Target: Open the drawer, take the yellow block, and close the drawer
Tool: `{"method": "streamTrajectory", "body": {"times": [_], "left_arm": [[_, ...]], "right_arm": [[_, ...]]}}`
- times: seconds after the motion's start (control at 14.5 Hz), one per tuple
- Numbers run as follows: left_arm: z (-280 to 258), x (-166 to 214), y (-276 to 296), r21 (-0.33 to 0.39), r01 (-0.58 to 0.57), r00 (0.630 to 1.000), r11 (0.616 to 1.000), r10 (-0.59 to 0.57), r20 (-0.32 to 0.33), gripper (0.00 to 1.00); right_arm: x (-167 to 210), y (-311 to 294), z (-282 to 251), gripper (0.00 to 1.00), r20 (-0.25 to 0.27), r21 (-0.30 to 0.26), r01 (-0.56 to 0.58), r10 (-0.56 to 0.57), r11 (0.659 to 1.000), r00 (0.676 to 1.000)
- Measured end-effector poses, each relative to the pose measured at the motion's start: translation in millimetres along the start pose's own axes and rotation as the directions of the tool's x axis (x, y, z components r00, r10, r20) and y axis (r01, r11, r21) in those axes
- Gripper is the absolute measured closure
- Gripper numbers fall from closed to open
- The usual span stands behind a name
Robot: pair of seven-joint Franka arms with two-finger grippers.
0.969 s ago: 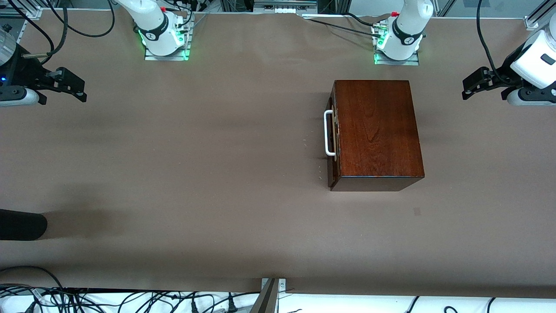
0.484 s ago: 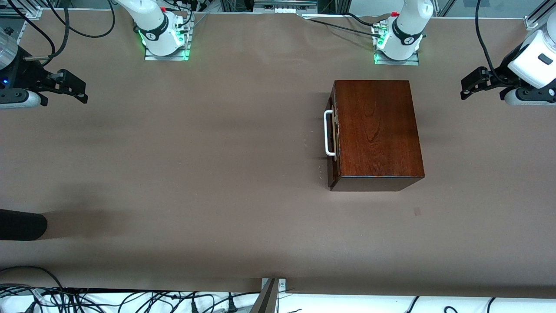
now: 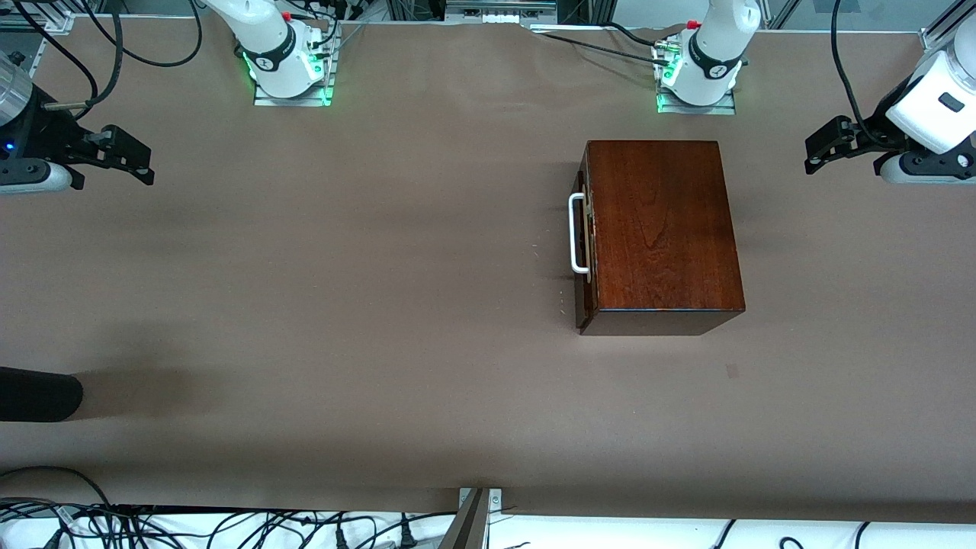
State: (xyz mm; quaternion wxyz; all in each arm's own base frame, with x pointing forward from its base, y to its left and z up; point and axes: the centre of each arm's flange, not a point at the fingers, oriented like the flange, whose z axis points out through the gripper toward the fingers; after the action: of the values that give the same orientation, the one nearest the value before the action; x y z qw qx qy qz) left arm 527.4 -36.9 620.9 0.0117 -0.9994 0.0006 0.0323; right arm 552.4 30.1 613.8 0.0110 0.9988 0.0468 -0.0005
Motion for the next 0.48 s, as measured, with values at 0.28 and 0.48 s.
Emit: {"method": "streamTrajectory", "body": {"times": [0.28, 0.48], "left_arm": [[-5.1, -0.7, 0.4, -0.001, 0.0, 1.0, 1.0, 0.0, -0.011, 0.0], [-5.7, -0.9, 0.7, -0.001, 0.0, 1.0, 1.0, 0.0, -0.012, 0.0]], "right_arm": [[2.2, -0.1, 4.4, 0.0, 0.008, 0.0, 0.0, 0.0, 1.0, 1.0], [5.2, 0.0, 10.4, 0.0, 0.018, -0.001, 0.0, 0.0, 1.0, 1.0]]}}
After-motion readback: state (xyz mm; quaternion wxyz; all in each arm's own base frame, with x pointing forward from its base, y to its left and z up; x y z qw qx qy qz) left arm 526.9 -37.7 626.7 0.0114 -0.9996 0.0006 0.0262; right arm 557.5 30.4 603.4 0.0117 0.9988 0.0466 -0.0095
